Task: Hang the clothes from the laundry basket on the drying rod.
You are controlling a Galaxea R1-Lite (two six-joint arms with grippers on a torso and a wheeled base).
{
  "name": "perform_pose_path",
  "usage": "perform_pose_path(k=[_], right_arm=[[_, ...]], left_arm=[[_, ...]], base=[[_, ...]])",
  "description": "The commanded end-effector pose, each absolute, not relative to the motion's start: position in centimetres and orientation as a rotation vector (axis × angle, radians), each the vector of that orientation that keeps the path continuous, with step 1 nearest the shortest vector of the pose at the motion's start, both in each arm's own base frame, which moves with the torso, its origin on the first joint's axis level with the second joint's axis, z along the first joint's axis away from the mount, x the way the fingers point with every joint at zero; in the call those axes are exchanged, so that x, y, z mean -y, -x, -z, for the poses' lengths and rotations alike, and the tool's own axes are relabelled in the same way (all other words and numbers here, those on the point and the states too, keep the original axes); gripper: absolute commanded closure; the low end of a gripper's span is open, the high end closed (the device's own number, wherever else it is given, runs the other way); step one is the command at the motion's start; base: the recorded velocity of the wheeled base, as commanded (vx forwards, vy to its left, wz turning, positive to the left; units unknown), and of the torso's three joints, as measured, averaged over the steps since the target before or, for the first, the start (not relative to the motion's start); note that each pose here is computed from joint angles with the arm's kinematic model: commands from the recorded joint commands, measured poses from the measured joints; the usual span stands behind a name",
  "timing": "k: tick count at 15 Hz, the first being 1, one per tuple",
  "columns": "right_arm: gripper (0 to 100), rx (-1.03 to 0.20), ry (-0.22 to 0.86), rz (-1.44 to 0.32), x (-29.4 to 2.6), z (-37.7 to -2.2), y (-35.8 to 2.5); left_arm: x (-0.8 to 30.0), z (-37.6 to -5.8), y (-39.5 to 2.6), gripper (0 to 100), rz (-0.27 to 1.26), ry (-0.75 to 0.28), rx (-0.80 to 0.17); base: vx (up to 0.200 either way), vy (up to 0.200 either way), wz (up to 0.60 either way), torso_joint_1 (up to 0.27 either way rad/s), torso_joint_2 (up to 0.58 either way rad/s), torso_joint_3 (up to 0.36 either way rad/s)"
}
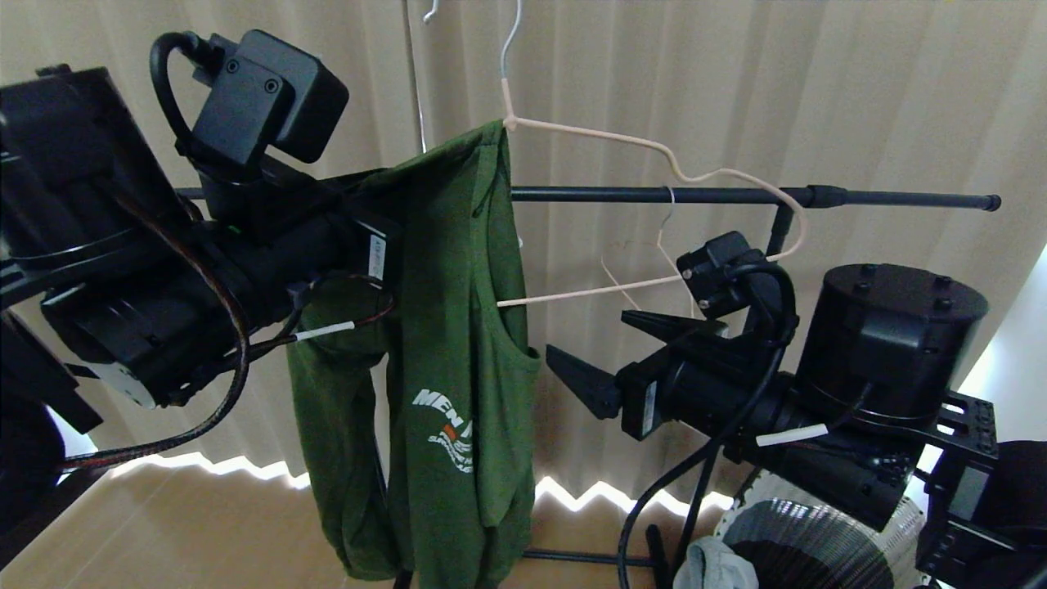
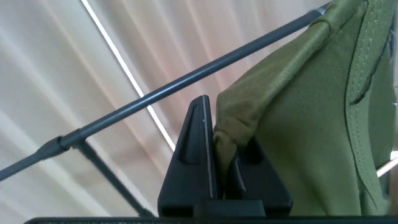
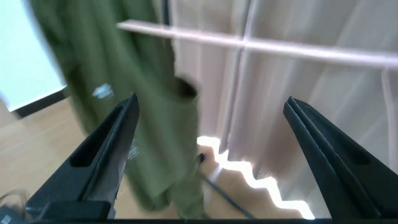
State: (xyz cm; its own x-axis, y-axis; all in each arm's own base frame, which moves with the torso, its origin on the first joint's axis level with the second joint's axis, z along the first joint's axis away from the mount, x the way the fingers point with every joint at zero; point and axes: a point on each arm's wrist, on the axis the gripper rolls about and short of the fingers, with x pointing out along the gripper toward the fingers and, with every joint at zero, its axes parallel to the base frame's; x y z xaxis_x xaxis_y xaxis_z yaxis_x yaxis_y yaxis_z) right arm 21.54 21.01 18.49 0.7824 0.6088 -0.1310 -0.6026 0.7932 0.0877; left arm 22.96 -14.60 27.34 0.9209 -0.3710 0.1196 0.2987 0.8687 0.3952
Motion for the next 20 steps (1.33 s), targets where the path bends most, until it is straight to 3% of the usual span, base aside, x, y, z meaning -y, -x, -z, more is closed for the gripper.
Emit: perform_pose_path(k=[1, 11, 20], right_arm=[[0, -0.164, -0.038, -0.631, -21.7, -18.0, -22.6], [0, -0.172, -0.029, -0.621, -22.5, -17.0, -23.3], [0, -0.327, 0.055, -0.619, -21.0, -12.9, -21.2]], left_arm=[[14.7, -27.7, -22.6, 100, 0.378, -0.375, 0.213], [15.4, -28.0, -22.2, 100, 0.413, -0.351, 0.228], [15.3, -28.5, -22.3, 100, 0.406, -0.337, 0.244]], base=[[0.0, 0.0, 0.0, 0.0, 0.0, 0.0], [0.0, 0.0, 0.0, 0.0, 0.0, 0.0], [0.0, 0.0, 0.0, 0.0, 0.0, 0.0]])
